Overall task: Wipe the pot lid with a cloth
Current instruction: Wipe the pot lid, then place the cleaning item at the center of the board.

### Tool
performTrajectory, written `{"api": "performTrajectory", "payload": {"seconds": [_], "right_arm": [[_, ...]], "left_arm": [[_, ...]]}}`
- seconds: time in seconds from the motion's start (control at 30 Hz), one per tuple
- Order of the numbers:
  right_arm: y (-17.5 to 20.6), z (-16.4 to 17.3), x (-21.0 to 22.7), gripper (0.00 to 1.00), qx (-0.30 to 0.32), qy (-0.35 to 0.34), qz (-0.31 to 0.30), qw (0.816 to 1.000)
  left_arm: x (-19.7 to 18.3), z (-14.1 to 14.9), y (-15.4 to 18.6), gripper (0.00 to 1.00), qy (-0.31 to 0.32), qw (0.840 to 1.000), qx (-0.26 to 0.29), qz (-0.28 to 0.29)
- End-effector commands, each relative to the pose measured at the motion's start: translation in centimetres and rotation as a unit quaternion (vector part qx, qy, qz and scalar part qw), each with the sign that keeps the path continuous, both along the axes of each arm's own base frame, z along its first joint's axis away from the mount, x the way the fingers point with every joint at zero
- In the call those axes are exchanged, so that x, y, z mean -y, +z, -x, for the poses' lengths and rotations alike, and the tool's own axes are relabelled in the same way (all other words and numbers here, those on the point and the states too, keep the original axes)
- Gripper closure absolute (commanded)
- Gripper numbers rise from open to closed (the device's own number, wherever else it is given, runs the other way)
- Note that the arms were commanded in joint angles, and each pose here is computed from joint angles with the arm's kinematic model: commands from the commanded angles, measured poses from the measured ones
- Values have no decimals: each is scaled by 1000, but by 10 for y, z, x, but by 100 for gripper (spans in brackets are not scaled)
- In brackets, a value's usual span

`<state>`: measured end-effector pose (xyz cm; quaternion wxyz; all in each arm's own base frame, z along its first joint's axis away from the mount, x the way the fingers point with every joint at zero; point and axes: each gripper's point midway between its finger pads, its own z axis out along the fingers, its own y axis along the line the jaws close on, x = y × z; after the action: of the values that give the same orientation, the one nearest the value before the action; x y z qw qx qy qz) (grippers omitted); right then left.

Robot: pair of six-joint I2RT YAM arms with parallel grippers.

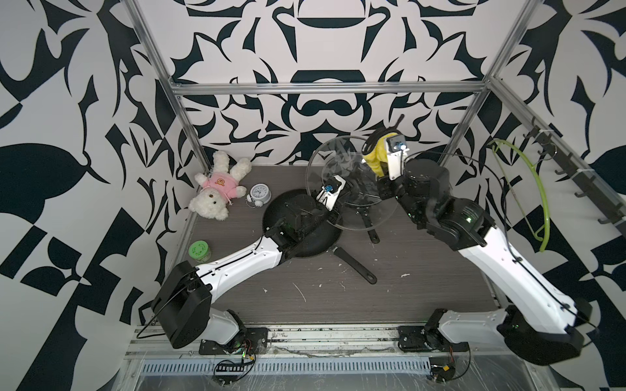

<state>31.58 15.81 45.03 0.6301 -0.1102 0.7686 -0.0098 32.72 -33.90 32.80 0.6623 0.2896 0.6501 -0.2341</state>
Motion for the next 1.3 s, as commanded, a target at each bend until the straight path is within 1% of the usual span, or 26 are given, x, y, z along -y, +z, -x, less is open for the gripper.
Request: {"api": "performTrajectory", "payload": {"seconds": [0.0, 0.07, 0.2, 0.27, 0.3, 0.37, 0.47, 0.63, 0.87, 1.03, 1.17, 1.27], "right_arm": [[5, 6, 35, 100, 27, -61, -71, 995], [-13, 11, 52, 100, 15, -82, -90, 992], [-64, 12, 75, 100, -32, -117, -120, 985], [-88, 12, 79, 100, -55, -123, -131, 982], [-98, 12, 80, 100, -65, -126, -136, 980], [-117, 10, 82, 100, -84, -133, -142, 977], [-146, 6, 84, 100, -118, -143, -152, 971], [-205, -2, 84, 100, -188, -161, -172, 954], [-292, -7, 90, 100, -273, -185, -214, 920], [-353, -5, 83, 100, -331, -184, -238, 894], [-385, -5, 79, 100, -361, -191, -242, 880], [-400, -3, 80, 100, -373, -199, -237, 874]], "left_arm": [[-29, 6, 85, 100, 38, 992, 27, 121], [-36, 3, 83, 100, 54, 991, -1, 122], [-46, 1, 75, 100, 79, 990, -46, 109], [-48, -1, 70, 100, 86, 989, -56, 104], [-56, 5, 80, 100, 89, 988, -51, 113], [-59, 4, 79, 100, 97, 988, -62, 103], [-65, 1, 73, 100, 114, 986, -86, 84], [-77, -4, 61, 100, 136, 979, -135, 67], [-85, -7, 60, 100, 142, 977, -145, 70], [-86, -8, 58, 100, 143, 975, -154, 69], [-86, -10, 54, 100, 143, 974, -163, 64], [-87, -10, 54, 100, 143, 973, -167, 64]]}}
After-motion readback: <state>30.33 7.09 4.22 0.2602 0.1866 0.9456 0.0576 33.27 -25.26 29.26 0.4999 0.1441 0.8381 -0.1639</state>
